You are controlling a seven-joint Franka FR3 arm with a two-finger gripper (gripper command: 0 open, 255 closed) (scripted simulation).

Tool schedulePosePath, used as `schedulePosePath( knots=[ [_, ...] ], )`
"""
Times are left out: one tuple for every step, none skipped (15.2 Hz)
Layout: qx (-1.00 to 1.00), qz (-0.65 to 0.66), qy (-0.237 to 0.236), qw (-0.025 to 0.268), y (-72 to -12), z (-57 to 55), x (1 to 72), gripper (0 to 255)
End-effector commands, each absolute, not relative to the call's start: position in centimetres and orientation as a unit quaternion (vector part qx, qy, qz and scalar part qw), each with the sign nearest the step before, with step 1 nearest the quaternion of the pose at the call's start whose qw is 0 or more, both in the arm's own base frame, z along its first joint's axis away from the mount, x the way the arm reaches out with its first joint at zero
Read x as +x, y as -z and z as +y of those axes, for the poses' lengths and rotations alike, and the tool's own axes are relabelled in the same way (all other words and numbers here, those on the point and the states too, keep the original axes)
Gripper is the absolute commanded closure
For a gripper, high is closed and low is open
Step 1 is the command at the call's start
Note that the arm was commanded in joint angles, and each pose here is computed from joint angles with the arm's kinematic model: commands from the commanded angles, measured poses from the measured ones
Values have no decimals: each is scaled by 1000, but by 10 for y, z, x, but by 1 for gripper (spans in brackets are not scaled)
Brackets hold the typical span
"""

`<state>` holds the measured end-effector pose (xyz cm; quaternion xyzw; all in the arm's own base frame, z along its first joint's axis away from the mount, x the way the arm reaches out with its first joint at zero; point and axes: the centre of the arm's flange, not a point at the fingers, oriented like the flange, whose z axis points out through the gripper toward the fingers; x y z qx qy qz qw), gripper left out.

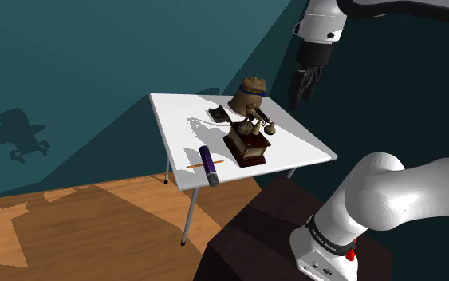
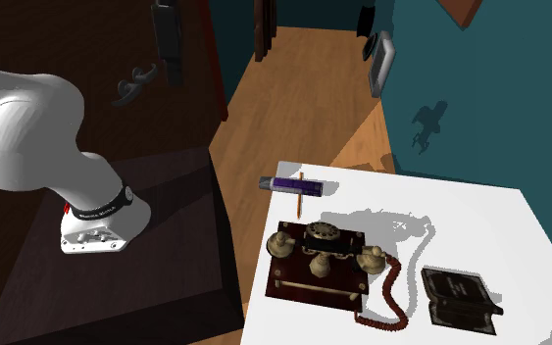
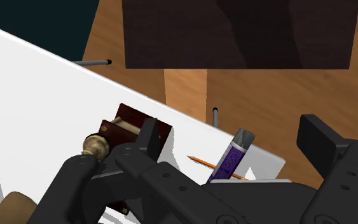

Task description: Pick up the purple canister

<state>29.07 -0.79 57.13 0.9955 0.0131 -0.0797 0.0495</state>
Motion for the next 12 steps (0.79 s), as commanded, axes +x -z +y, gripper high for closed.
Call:
schedulePosePath(
  knots=[
    [996,13,80,50,-571,-8,291,0],
    [996,7,76,48,-559,-7,295,0],
    [996,1,73,46,-547,-6,299,0],
    [997,-5,70,44,-536,-6,303,0],
    [997,-11,66,42,-524,-5,307,0],
    [997,-17,63,40,-512,-4,312,0],
    [997,-23,59,38,-500,-4,316,0],
    [997,-29,56,36,-489,-3,321,0],
    [997,-35,53,34,-477,-2,325,0],
    [997,-41,49,31,-465,-2,330,0],
    [997,-47,46,29,-454,-1,335,0],
    [997,-53,43,27,-442,0,340,0]
  ],
)
